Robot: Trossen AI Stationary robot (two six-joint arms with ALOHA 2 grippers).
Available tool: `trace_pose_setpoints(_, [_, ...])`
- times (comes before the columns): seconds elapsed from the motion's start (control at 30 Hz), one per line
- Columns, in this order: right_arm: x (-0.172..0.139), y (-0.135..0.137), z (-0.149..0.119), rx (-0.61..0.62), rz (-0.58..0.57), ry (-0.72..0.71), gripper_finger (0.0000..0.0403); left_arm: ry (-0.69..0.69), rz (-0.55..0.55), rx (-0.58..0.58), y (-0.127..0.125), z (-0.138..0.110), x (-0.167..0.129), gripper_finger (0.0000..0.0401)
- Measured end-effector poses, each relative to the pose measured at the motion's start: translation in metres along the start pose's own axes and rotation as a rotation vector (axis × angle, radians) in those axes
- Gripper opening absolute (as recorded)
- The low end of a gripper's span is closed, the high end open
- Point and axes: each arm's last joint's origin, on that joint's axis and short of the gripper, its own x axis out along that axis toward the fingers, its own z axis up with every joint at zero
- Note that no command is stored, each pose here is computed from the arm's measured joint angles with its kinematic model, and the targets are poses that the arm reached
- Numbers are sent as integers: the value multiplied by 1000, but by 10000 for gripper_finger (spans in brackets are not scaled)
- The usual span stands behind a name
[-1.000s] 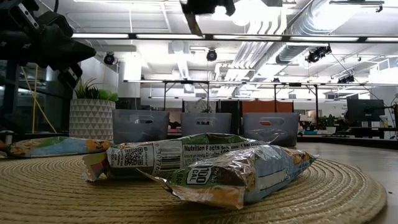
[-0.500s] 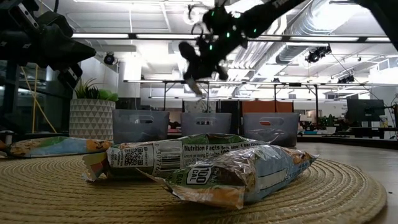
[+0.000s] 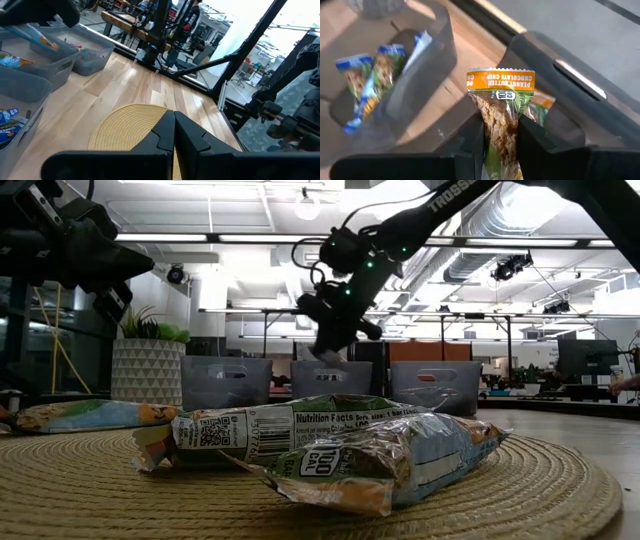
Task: Pick and place Granola Bars by type
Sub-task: Put the yellow granola bar into the center black bin
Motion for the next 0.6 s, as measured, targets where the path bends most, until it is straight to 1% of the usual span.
trace_pose_setpoints(0.2, [0,-2,-4,-15,26,56,78,0,0,0,0,0,0,1])
trace_pose_setpoints(0.43, [0,-4,-6,-30,19,80,78,0,0,0,0,0,0,1])
trace_pose_setpoints(0.6, [0,-3,-6,-40,44,88,78,0,0,0,0,0,0,1])
